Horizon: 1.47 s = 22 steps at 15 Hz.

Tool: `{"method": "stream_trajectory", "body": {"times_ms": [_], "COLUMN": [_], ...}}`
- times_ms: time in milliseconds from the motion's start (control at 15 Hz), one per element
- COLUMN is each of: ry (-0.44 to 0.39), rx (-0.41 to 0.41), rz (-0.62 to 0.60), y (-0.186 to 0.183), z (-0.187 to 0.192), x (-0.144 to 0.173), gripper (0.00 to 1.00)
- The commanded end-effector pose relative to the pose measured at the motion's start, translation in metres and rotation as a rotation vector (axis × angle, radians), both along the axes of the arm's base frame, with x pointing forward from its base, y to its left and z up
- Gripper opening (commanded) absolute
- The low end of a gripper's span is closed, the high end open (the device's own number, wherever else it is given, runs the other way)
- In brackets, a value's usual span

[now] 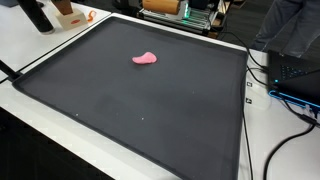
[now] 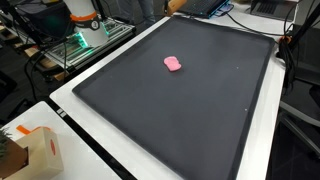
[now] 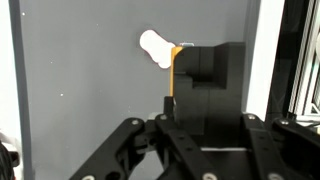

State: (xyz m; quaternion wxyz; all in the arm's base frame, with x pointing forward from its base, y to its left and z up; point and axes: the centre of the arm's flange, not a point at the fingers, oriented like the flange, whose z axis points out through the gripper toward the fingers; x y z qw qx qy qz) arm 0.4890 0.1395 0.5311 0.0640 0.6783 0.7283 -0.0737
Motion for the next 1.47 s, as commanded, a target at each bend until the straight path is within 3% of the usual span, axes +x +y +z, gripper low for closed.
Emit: {"method": "stream_trajectory", "body": {"times_ms": [0,267,600,1133,1400], "ry": [0.03,0.052,0.092,0.03,0.05], "rx": [0.031,0.027,-0.001,0.022,0.016], "rz": [0.078,0.116,0.053,0.004,-0.02], "y": [-0.002,-0.008,-0.032,-0.062,-0.069], "z": [-0.039,-0.095,-0.151,-0.194,-0.212], "x": [0.012,0.021,0.019,0.016,0.015], "gripper": [0.23,0.23,0.23,0.23,0.23]}}
